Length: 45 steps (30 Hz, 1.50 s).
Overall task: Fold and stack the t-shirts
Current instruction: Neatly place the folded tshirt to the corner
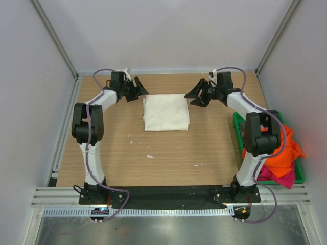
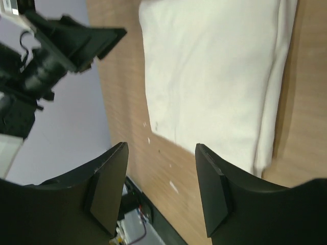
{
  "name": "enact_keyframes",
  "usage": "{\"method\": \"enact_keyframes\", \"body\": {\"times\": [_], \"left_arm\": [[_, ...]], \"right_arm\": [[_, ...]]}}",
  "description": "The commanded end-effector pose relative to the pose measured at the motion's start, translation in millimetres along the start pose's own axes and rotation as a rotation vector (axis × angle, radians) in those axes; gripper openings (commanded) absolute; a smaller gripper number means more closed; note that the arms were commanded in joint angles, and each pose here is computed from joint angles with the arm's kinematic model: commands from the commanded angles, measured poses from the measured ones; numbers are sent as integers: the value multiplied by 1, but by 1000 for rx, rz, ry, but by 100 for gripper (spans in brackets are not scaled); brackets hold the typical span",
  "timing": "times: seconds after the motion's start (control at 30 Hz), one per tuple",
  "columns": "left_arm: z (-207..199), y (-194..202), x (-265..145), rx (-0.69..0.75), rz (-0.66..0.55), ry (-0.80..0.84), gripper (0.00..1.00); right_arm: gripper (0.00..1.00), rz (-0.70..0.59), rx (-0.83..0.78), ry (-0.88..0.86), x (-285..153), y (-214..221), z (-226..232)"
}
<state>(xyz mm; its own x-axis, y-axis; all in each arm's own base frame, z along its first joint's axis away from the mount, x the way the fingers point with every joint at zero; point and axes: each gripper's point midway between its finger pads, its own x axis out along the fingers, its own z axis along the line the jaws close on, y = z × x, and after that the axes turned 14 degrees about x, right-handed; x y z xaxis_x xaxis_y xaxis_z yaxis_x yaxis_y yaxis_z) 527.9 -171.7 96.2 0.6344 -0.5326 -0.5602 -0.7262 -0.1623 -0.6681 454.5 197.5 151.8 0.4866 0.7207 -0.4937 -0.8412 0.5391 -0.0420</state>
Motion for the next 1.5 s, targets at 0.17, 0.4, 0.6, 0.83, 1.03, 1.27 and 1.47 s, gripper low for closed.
{"method": "enact_keyframes", "body": {"times": [0.17,0.4,0.6,0.83,1.03,1.27,1.47], "left_arm": [[17,39,30,152,97,-123,73],[10,62,35,165,136,-142,64],[9,68,42,111,132,-145,46],[14,49,45,52,56,-177,0],[40,28,34,-21,4,-202,0],[72,1,16,34,-2,-263,0],[128,-29,-19,308,166,-458,0]], "right_arm": [[61,77,-10,90,-42,93,-58],[61,86,-10,119,-61,121,-78],[61,97,-44,134,-66,123,-78],[61,120,-36,135,-71,134,-84],[61,143,-35,154,-77,146,-95],[61,158,-27,170,-82,155,-103],[61,169,-11,195,-84,160,-111]]}}
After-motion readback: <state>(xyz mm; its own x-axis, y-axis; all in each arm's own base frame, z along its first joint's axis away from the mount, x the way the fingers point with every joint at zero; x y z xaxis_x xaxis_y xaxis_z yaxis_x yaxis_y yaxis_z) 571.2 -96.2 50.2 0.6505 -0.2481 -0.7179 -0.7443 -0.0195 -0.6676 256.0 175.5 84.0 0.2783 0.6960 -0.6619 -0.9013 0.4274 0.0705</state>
